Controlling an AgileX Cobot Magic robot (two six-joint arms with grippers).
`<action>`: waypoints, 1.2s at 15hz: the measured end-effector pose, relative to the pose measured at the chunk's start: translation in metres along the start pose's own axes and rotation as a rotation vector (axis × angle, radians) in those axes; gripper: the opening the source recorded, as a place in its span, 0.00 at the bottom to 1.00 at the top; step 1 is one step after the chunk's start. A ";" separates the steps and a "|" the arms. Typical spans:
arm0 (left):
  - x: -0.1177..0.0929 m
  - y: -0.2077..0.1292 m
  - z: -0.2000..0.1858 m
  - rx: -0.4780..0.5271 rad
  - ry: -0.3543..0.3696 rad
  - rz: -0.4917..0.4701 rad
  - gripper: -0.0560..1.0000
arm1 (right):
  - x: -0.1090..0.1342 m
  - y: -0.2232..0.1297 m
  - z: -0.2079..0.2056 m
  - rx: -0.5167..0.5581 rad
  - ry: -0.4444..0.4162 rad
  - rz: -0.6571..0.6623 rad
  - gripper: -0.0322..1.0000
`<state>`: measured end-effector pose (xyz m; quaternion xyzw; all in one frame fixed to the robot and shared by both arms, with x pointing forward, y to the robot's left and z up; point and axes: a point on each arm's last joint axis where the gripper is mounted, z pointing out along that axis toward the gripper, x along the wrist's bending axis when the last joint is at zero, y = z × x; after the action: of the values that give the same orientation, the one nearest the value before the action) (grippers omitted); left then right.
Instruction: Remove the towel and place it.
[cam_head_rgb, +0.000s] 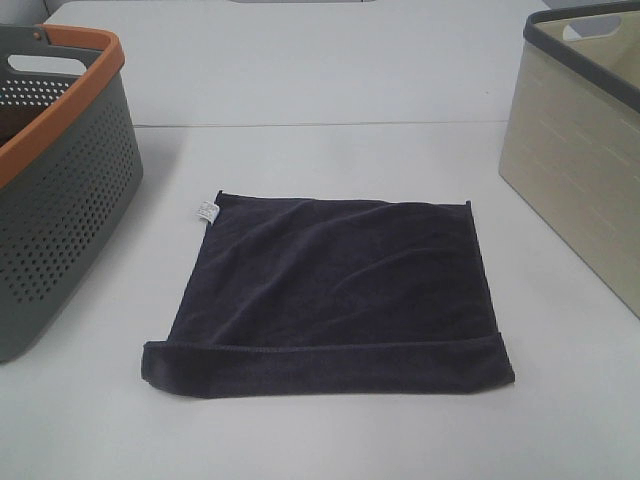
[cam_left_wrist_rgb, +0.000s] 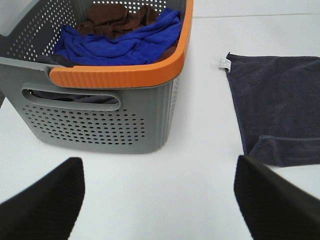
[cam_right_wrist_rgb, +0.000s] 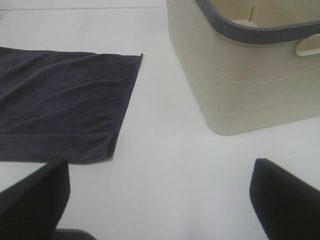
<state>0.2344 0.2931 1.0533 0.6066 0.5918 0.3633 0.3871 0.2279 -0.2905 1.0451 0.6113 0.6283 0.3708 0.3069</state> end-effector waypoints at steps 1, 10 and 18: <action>0.000 0.000 0.000 0.000 -0.002 -0.001 0.78 | 0.000 0.000 0.000 0.000 -0.002 -0.001 0.88; 0.000 0.000 0.000 -0.002 0.048 -0.023 0.78 | 0.000 0.000 0.000 0.000 -0.002 -0.001 0.88; 0.000 0.000 0.000 -0.002 0.048 -0.023 0.78 | 0.000 0.000 0.000 0.000 -0.002 -0.001 0.88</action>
<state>0.2346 0.2929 1.0533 0.5906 0.6074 0.3738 0.3776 0.2279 -0.2907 1.0451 0.6114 0.6282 0.3701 0.3076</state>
